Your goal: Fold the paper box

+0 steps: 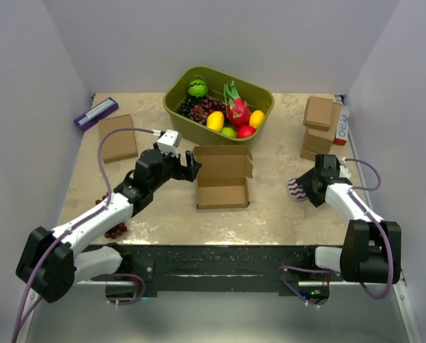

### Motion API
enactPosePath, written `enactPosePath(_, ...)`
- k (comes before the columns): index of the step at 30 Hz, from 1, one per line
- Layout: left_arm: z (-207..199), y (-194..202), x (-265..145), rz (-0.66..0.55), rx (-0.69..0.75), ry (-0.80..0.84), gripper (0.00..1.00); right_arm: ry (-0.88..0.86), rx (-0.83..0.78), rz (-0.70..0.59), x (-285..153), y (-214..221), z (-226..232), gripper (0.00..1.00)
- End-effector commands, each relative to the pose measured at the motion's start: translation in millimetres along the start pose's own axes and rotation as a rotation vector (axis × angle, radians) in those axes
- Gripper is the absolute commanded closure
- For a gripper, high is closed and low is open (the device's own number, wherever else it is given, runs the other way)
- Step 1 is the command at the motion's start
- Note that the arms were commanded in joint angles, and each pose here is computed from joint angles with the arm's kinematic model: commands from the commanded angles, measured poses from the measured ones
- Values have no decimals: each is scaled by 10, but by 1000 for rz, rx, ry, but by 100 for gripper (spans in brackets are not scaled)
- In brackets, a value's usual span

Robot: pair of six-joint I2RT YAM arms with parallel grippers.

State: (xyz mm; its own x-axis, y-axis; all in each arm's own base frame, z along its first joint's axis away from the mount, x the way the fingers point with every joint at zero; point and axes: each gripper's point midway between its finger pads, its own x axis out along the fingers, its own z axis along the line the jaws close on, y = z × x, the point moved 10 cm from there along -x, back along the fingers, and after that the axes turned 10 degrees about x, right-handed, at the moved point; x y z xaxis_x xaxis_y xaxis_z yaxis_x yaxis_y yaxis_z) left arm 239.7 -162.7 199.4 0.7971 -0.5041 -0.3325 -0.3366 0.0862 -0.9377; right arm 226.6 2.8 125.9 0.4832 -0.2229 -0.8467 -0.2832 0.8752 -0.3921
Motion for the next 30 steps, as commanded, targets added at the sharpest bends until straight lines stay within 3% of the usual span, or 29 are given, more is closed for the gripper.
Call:
enactPosePath(1, 43, -359, -228, -149, 46, -59, 8, -17, 83, -54, 128, -29, 47, 33)
enactPosePath(7, 89, -546, -425, -243, 79, -119, 6, 17, 110, 8, 291, 98, -27, 43)
enactPosePath(11, 101, -599, -466, -258, 91, -139, 6, 18, 115, 12, 296, 121, -58, 84)
enactPosePath(12, 111, -606, -471, -260, 93, -148, 6, 15, 116, 14, 276, 117, -53, 100)
enactPosePath(19, 133, -679, -556, -291, 102, -184, 6, -176, 201, 53, -346, 62, 90, 100)
enactPosePath(23, 136, -717, -600, -309, 105, -190, 6, -358, 282, 3, -993, 82, 145, 100)
enactPosePath(30, 136, -737, -629, -316, 109, -191, 5, -520, 280, 168, -1489, 451, 404, 100)
